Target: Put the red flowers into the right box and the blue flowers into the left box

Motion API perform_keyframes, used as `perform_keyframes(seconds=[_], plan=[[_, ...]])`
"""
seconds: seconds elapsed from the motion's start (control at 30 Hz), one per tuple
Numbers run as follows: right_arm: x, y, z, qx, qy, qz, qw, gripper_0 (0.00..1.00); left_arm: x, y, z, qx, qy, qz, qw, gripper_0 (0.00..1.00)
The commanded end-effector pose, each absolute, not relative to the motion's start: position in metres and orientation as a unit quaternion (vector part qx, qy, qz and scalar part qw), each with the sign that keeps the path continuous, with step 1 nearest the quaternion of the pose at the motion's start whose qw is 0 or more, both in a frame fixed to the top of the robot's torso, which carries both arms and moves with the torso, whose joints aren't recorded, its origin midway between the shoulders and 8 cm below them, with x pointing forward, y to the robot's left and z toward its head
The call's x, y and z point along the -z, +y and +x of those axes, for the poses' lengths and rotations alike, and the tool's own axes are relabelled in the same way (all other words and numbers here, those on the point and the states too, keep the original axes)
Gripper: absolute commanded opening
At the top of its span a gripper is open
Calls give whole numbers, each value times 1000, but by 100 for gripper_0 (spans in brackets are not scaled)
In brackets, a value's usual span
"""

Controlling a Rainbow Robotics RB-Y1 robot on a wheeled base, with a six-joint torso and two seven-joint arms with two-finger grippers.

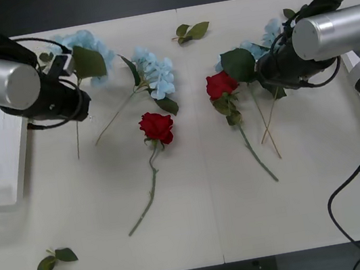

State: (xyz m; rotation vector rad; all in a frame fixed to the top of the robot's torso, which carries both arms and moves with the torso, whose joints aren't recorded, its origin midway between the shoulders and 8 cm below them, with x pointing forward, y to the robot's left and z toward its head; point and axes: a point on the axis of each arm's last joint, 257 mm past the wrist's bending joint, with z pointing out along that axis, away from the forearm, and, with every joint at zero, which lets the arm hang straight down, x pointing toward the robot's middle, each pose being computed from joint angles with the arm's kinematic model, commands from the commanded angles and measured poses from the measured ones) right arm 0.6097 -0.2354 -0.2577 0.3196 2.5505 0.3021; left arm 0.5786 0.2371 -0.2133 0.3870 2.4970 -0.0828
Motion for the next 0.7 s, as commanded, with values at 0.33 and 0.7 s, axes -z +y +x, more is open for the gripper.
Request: perform_keyframes(seconds=[0.33, 0.7], plan=[[243, -239, 633, -106, 941, 123, 296, 86, 110, 302, 583, 8, 925, 147, 349, 0], [248, -246, 635, -100, 941, 129, 298, 47, 86, 418, 583, -16, 937, 36, 348, 0]])
